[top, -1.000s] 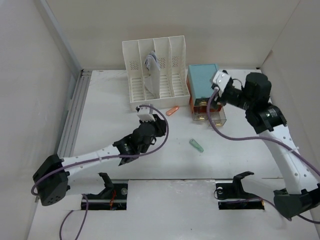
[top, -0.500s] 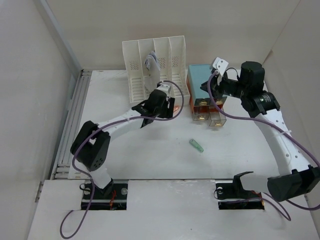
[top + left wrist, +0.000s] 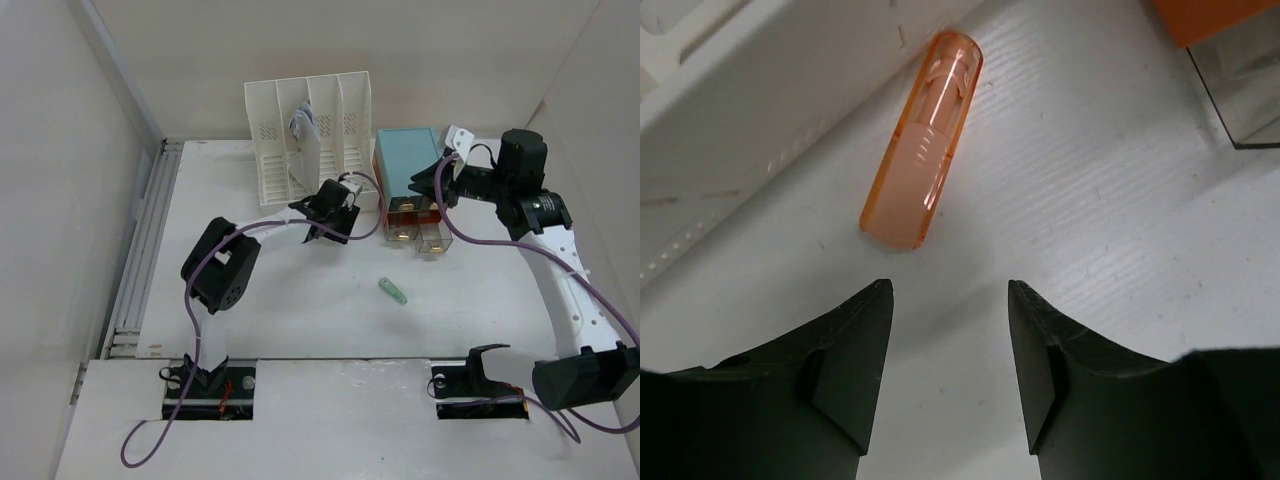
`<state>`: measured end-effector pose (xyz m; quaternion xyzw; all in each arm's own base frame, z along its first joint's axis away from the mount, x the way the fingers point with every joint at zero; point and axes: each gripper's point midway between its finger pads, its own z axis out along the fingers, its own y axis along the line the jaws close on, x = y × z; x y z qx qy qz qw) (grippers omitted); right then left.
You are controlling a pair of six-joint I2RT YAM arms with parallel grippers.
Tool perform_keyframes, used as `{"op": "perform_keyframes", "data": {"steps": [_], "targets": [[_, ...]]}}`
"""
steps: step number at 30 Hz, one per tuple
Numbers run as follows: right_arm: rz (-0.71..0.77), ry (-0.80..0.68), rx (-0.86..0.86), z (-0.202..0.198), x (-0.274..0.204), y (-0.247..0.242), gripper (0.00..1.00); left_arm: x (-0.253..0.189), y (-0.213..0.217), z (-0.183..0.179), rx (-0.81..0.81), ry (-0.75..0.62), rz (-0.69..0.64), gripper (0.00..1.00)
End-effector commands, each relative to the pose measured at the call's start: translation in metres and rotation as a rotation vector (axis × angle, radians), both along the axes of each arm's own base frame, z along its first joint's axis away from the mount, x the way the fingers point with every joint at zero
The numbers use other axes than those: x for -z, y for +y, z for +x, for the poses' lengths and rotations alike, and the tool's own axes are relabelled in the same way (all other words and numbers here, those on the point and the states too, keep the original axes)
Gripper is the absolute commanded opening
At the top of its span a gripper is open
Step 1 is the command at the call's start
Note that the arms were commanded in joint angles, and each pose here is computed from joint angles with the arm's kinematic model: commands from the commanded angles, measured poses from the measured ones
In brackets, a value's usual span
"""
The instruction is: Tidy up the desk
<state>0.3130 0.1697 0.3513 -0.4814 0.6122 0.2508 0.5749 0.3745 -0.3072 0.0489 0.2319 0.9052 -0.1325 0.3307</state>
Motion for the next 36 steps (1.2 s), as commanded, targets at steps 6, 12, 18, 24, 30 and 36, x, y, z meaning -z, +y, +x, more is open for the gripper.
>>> {"op": "perform_keyframes", "data": {"steps": [6,12,18,24,30,36], "targets": [[0.021,-0.051,-0.087,-0.017,-0.012,0.004,0.27,-0.026,-0.006,0.039,-0.010,-0.125,0.035,0.47],[0.022,-0.050,-0.096,-0.018,-0.011,0.003,0.27,-0.016,0.004,0.045,-0.045,-0.133,0.101,0.50],[0.025,-0.040,-0.105,-0.017,-0.009,0.004,0.27,-0.002,0.006,0.051,-0.038,-0.121,0.128,0.51],[0.029,-0.049,-0.104,-0.019,-0.012,0.002,0.27,-0.006,0.008,0.061,-0.004,-0.129,0.092,0.51],[0.029,-0.057,-0.116,-0.020,-0.013,0.003,0.27,0.000,0.001,0.057,0.048,-0.102,0.047,0.51],[0.029,-0.057,-0.116,-0.020,-0.013,0.003,0.27,0.003,-0.013,0.048,0.141,-0.076,0.001,0.51]]}}
